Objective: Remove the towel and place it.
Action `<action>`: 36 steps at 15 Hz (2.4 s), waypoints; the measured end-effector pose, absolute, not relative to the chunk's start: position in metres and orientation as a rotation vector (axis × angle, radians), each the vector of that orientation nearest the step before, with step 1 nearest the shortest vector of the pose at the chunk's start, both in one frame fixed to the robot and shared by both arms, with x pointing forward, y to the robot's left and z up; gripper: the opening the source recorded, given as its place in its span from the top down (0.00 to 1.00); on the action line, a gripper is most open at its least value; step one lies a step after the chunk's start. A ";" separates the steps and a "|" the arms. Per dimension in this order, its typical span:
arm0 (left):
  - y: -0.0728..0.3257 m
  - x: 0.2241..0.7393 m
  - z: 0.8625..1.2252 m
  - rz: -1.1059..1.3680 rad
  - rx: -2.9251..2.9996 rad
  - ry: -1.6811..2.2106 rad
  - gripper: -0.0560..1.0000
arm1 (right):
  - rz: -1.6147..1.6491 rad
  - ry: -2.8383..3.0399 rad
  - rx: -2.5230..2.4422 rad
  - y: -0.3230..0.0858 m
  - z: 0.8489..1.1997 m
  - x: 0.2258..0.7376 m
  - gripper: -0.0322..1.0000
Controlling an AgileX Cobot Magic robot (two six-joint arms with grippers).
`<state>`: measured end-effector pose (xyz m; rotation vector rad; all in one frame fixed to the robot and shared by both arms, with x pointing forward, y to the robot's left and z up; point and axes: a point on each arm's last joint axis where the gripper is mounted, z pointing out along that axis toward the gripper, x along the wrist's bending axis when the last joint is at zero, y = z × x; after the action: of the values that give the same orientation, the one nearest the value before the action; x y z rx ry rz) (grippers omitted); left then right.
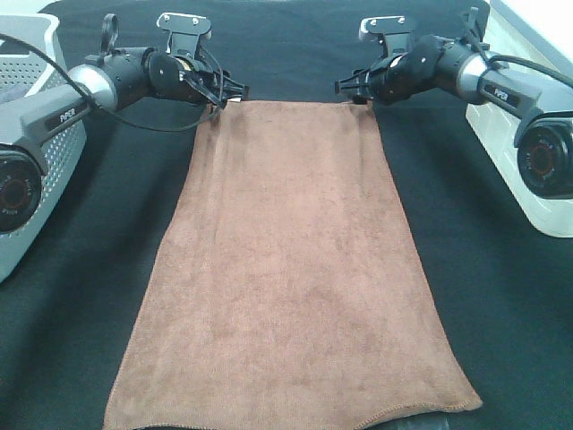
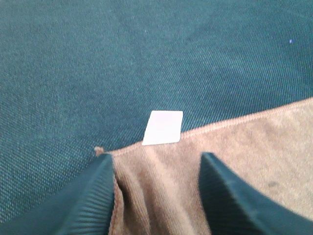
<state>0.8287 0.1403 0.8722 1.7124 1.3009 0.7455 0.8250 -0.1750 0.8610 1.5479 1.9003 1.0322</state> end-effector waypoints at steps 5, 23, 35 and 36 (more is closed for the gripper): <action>0.150 0.830 0.857 0.755 1.745 1.321 0.46 | 1.024 1.901 1.560 -0.180 0.860 0.825 0.37; 0.179 0.836 0.853 0.757 1.708 1.421 0.45 | 0.997 1.916 1.611 -0.192 0.857 0.825 0.37; 0.186 0.800 1.002 0.630 1.855 1.510 0.24 | 0.974 2.101 1.624 -0.190 1.022 0.780 0.24; 0.186 0.800 1.002 0.630 1.855 1.510 0.24 | 0.974 2.101 1.624 -0.190 1.022 0.780 0.24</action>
<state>0.8000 0.1859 1.0024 1.8548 1.5099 0.6297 0.7804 -0.1904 1.0221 1.6238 2.1008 0.9736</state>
